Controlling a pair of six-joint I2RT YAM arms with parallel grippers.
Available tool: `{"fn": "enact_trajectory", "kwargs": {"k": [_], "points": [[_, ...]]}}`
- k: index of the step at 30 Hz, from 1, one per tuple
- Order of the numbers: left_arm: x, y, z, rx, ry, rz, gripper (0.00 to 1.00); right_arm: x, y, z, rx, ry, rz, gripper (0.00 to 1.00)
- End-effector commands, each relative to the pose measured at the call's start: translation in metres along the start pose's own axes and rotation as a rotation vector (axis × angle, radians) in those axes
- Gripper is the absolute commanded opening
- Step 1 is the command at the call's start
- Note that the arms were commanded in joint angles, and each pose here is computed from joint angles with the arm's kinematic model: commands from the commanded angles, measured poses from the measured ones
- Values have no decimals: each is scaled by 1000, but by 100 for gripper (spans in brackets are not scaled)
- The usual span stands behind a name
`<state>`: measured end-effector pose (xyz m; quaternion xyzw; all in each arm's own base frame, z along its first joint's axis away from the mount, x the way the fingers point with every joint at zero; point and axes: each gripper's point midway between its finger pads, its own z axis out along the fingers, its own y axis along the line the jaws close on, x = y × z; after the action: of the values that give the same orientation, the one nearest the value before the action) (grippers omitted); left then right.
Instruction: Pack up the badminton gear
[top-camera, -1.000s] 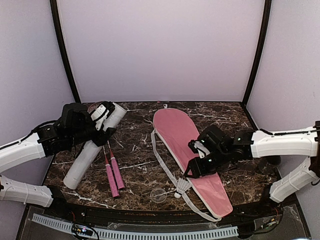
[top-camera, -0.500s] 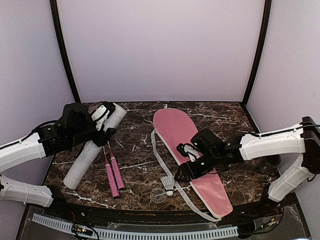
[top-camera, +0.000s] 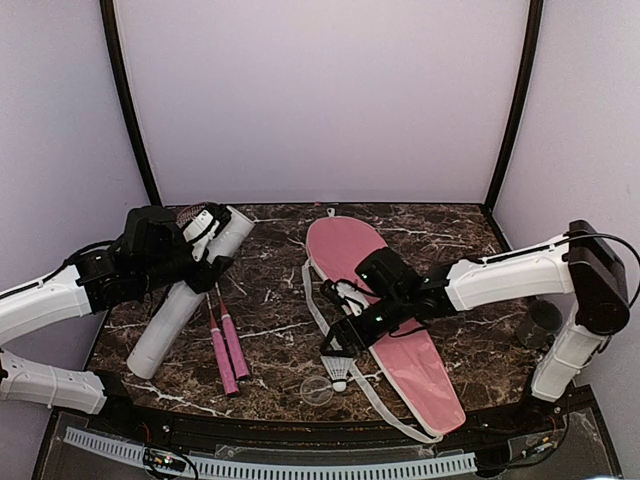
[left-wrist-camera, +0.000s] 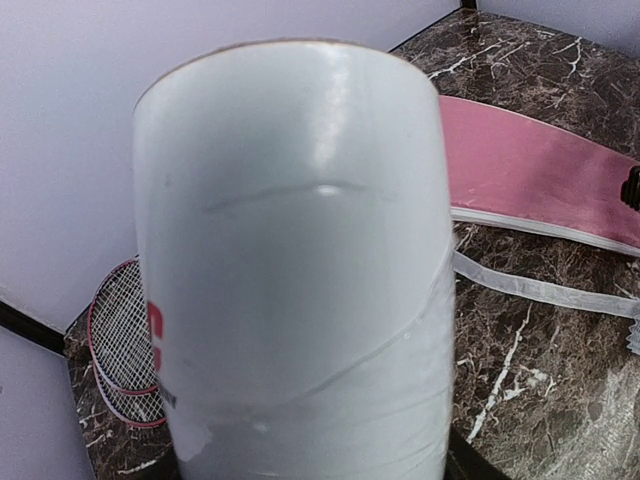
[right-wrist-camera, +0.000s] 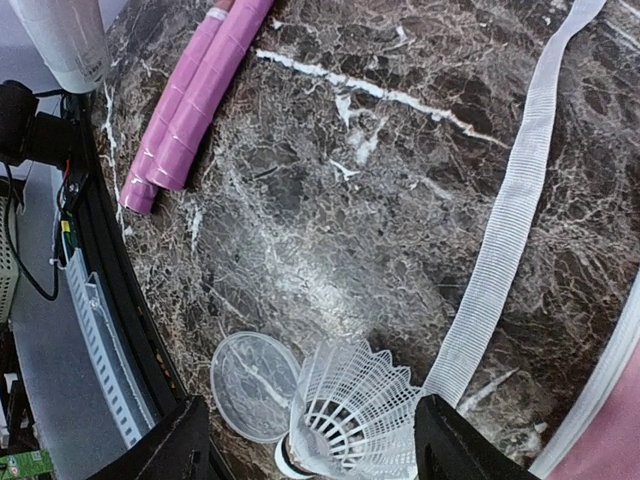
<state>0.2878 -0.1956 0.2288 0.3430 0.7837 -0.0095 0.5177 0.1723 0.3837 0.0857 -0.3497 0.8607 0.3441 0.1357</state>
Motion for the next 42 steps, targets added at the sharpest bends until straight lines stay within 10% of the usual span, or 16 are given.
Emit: {"fn": "enact_trajectory", "kwargs": {"k": [1,23,32,42], "points": [[-11,4,-5,-4,-33,0,60,-1,5,10,-50,24,-47,70],[-10,2,-3,7,-29,-2,60,46,-2,-3,-60,83,58,0],[-14,-17,-4,113,-55,4,60,20,4,-40,-9,-49,49,0],[-16,-108,-22,498,-124,148,60,-38,-2,-122,132,-473,103,0]]}}
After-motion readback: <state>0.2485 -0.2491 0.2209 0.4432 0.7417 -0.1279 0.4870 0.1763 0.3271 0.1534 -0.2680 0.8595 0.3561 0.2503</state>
